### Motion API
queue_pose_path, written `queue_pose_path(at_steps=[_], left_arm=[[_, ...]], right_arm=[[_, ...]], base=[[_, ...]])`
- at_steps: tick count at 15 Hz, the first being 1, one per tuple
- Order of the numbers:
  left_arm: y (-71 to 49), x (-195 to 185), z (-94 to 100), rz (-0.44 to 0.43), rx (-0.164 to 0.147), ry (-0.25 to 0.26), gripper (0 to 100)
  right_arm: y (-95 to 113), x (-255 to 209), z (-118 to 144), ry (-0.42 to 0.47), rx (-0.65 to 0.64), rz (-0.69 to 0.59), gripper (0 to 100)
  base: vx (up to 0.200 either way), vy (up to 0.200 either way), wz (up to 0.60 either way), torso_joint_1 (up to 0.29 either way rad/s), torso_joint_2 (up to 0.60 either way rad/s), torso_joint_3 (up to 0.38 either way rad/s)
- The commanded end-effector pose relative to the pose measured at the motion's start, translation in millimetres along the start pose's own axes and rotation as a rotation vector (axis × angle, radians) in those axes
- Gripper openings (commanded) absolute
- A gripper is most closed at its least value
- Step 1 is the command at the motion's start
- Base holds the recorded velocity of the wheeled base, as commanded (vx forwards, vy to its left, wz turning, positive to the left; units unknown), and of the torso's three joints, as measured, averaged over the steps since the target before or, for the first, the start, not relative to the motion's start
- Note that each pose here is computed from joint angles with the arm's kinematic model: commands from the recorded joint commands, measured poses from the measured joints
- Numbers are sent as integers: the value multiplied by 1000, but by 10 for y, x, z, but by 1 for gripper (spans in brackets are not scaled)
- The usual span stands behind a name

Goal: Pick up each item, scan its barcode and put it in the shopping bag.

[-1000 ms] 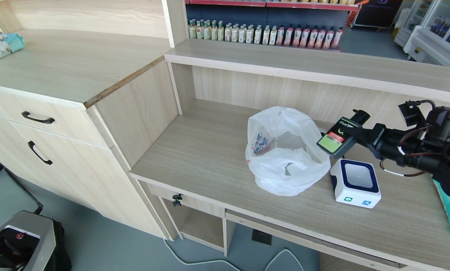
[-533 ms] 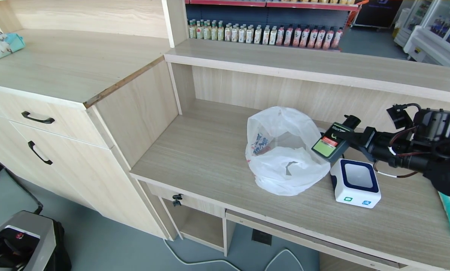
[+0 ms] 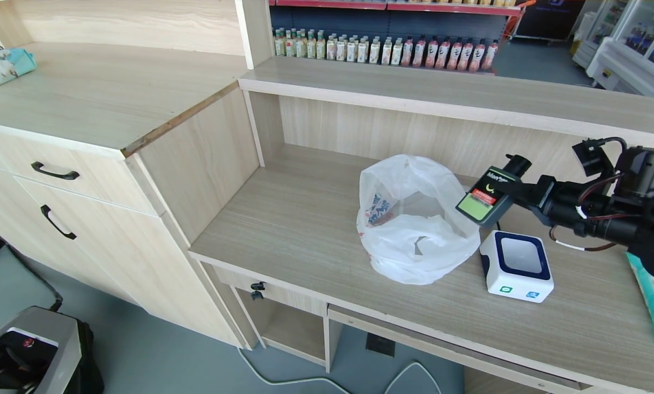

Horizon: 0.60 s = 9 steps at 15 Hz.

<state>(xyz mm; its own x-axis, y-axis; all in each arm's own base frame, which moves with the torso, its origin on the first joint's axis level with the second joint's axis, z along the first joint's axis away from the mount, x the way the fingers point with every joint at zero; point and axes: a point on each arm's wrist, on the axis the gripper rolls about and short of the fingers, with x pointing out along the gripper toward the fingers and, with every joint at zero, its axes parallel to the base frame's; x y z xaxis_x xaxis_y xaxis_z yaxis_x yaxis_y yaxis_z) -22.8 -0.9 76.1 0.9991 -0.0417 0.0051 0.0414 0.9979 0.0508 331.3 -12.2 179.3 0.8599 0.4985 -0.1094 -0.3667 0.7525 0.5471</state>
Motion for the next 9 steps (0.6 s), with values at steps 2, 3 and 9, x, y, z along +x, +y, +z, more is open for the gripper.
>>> queue_pose_path(at_steps=[2,3,9], left_arm=[[0,0,1,0,0,-1,100],[0,0,1,0,0,-1,100],[0,0,1,0,0,-1,100]], right_arm=[[151,-195,14,-1,-72,-4,0],[142,-234,-9,7,-72,-18,0],[-62,-410,-127,11,-135,-167,0]], base=[[0,0,0,0,0,0],[0,0,0,0,0,0],[0,0,0,0,0,0]])
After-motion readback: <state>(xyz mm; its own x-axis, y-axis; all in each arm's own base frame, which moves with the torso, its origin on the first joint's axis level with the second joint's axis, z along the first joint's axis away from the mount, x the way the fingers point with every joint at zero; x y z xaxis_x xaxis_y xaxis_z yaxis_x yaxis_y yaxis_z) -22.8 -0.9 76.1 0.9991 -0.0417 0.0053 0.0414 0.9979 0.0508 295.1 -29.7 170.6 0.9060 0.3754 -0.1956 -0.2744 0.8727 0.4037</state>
